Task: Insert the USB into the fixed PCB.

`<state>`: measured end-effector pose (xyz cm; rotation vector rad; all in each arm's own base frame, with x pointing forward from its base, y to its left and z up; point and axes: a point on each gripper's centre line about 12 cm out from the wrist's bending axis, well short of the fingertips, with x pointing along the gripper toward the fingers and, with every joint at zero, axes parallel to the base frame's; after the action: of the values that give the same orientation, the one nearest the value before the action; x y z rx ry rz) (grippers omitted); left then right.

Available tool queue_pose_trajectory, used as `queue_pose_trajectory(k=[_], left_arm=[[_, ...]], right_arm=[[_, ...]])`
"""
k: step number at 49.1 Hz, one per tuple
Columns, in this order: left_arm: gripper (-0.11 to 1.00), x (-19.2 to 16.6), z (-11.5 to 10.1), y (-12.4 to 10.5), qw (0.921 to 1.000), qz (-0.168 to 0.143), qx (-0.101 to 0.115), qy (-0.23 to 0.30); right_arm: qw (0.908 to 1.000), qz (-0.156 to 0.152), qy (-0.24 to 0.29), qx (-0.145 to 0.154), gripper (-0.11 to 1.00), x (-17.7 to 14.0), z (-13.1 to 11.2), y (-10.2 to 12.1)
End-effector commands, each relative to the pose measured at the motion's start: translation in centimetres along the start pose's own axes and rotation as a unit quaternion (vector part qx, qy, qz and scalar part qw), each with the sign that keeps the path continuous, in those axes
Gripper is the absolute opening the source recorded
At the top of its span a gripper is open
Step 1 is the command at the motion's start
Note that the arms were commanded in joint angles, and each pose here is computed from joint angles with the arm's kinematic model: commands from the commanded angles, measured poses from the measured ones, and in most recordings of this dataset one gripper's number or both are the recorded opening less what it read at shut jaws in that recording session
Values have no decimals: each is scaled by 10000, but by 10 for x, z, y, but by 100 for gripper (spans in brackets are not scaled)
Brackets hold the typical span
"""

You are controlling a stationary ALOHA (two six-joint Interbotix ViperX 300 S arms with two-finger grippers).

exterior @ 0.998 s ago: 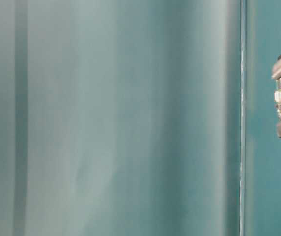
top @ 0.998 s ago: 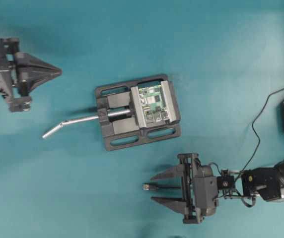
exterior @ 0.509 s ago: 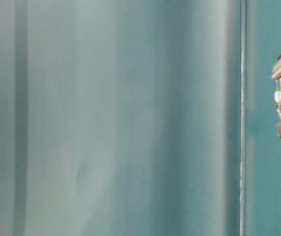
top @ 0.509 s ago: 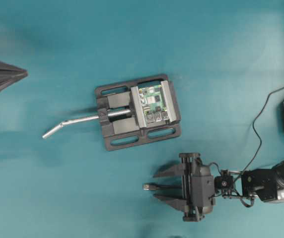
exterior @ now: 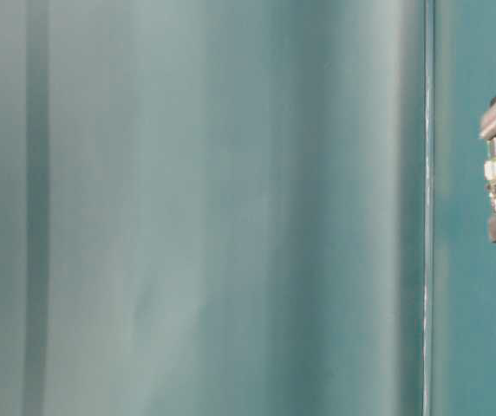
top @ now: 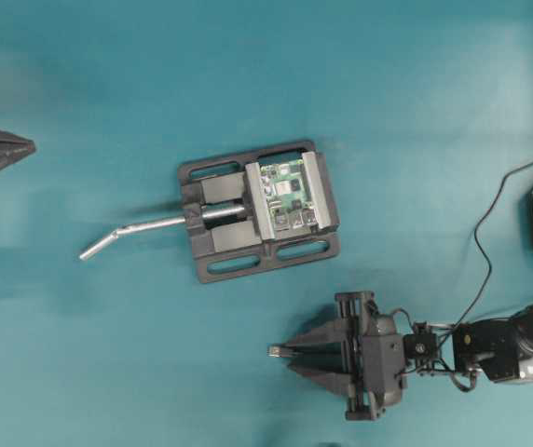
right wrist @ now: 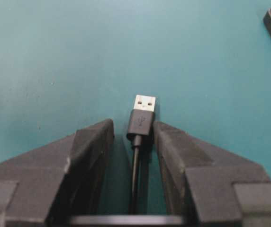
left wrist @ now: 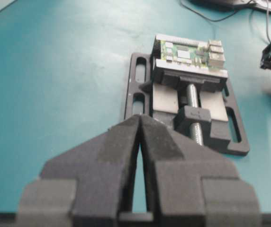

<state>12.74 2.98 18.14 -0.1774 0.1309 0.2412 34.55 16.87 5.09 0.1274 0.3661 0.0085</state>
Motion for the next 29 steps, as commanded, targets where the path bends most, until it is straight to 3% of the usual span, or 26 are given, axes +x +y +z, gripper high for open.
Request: queue_pose_trajectory(k=[1, 13, 24, 29], left_arm=[[4, 1, 2, 0, 10000, 2, 8, 7], [4, 1, 0, 0, 9999, 11, -8, 107], [4, 1, 2, -1, 9995, 22, 8, 306], [4, 0, 1, -1, 9987, 38, -30, 513]], right_arm=[[9999, 46, -98, 44, 43, 0, 7, 4], [9999, -26, -89, 101, 42, 0, 7, 3], [9999, -49, -74, 99, 23, -1, 6, 2], [9999, -45, -73, 103, 21, 0, 6, 2]])
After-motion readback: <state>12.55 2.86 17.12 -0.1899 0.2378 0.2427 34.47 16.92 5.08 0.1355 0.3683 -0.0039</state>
